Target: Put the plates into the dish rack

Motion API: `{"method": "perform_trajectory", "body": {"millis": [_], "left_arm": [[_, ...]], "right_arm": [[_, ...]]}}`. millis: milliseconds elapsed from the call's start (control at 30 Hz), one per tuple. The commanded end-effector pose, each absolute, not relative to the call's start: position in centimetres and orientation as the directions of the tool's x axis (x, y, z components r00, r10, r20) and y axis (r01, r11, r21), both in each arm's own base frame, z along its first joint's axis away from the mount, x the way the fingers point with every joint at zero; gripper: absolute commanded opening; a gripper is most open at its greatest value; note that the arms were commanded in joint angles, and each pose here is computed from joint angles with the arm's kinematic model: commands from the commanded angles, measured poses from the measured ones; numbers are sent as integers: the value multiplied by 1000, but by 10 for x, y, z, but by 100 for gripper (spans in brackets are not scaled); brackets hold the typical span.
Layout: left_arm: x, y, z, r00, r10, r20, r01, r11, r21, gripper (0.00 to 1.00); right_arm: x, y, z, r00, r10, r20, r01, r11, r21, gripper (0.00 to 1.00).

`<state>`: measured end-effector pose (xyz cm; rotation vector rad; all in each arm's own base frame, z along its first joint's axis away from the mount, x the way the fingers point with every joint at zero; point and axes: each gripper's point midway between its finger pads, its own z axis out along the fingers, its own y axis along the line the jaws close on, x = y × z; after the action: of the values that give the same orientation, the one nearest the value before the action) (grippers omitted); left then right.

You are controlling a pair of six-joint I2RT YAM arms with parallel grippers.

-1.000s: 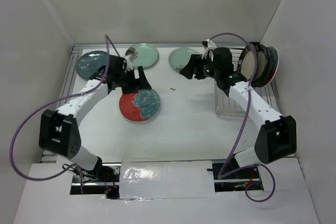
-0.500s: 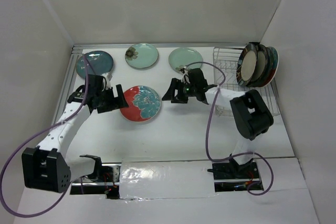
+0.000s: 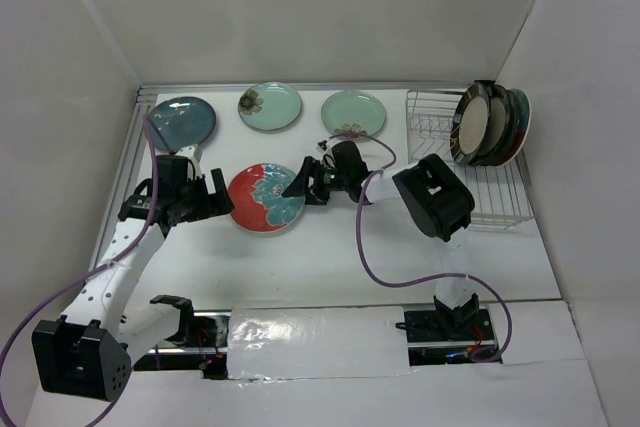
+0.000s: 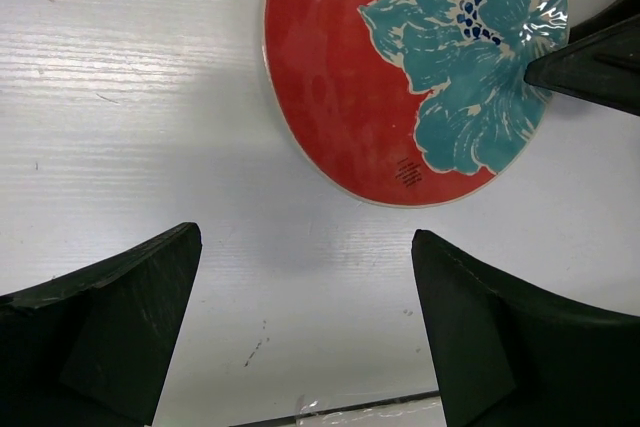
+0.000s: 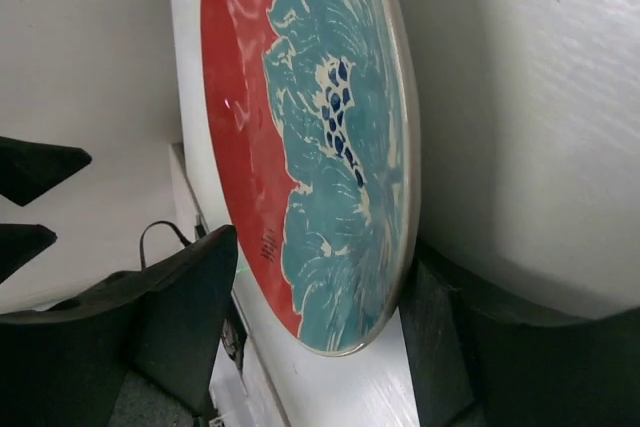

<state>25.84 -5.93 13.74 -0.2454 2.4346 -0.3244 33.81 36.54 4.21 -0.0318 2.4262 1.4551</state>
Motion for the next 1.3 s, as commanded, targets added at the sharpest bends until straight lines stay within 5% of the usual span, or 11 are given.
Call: {"method": "perform_trajectory", "body": {"millis": [0, 100, 133, 300, 500, 800, 967, 1267], "left_arm": [[267, -52, 146, -724, -250, -643, -92, 959, -269, 99], [268, -52, 143, -730, -249, -636, -94, 959, -267, 99], [268, -52, 143, -730, -249, -636, -94, 959, -267, 99], [268, -52, 143, -730, -249, -636, -94, 959, -267, 99], [267, -52, 151, -710, -260, -654, -93, 956, -278, 99], [264, -54, 150, -712, -259, -653, -87, 955, -285, 99], [264, -55, 150, -714, -259, -651, -81, 953, -291, 99], [266, -60, 145, -733, -256, -631, -69, 950, -306, 99]], "right_arm": [[332, 375, 5, -968, 154, -200, -98, 503, 859, 70], [326, 377, -15, -975, 152, -163, -63, 512, 856, 54], [326, 377, -18, -975, 152, -164, -64, 512, 857, 38], [329, 379, -20, -973, 145, -177, -79, 514, 854, 0], [363, 381, 61, -904, 80, -419, -301, 576, 760, 0], [431, 286, 278, -544, 181, -819, -428, 780, 457, 0], [424, 199, 372, -282, 174, -944, -347, 898, 270, 0], [395, 29, 436, 15, -18, -1000, 134, 991, -16, 0]]}}
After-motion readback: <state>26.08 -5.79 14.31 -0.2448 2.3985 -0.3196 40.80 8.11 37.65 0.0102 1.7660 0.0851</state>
